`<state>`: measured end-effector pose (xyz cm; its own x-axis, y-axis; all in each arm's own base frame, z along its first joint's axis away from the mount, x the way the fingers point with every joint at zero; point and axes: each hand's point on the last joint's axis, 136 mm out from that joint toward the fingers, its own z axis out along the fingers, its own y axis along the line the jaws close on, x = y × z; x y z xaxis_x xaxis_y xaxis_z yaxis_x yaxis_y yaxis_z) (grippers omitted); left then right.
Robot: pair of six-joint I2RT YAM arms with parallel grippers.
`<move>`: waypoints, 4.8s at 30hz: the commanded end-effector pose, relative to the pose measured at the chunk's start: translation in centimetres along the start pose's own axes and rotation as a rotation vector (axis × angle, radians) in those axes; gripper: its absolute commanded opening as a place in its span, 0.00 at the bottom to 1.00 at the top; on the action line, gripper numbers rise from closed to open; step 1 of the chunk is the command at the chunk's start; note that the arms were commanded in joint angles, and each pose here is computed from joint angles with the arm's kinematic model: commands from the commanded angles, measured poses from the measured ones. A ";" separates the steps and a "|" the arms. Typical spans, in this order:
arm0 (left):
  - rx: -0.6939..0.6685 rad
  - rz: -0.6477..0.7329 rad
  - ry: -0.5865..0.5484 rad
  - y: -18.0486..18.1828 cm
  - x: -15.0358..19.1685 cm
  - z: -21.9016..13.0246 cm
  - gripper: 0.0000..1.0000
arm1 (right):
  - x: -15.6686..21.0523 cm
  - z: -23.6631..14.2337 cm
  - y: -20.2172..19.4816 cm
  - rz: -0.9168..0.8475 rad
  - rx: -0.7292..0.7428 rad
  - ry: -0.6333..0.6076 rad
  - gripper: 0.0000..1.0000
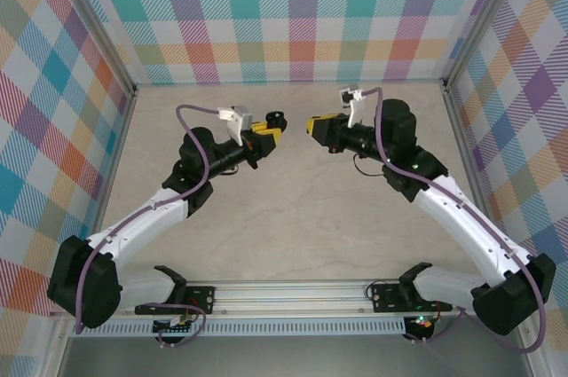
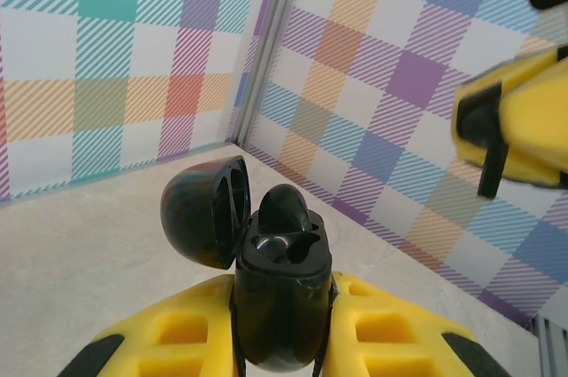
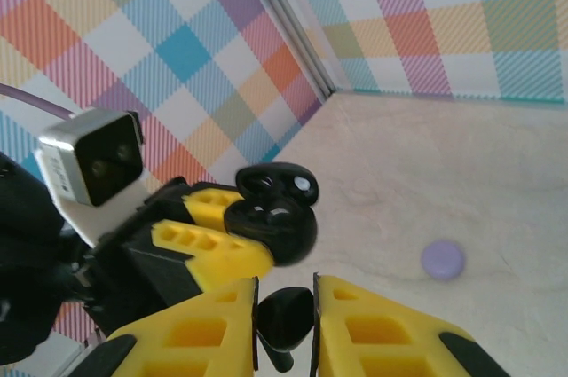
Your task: Insert wireless bluetooth earbuds into charging case
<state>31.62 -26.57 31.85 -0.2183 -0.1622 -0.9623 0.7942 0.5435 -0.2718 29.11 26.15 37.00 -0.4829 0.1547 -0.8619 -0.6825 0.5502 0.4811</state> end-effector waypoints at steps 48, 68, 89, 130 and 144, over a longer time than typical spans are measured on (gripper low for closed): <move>0.264 0.262 -0.102 -7.6 -3.4 0.6 0.05 | -1.6 0.8 5.1 -0.133 -0.224 -0.054 0.19; 0.260 0.233 -0.111 -7.7 -3.9 0.5 0.05 | -0.8 1.0 4.4 -0.132 -0.197 -0.033 0.19; 0.252 0.224 -0.096 -7.4 -3.6 0.7 0.06 | -0.3 1.1 4.1 -0.140 -0.171 0.000 0.30; 0.218 0.197 -0.019 -6.3 -2.2 1.9 0.05 | -0.2 -1.1 1.4 -0.147 0.102 0.164 0.33; 0.240 0.198 -0.015 -6.6 -2.2 1.9 0.05 | 0.5 0.2 1.9 -0.133 0.042 0.214 0.35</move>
<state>28.59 -30.88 33.67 -0.0838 -0.0606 -0.9946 0.9154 0.3897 -0.1009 28.11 26.89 36.40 -0.5213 -0.0821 -0.8494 -0.6934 0.6210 0.3655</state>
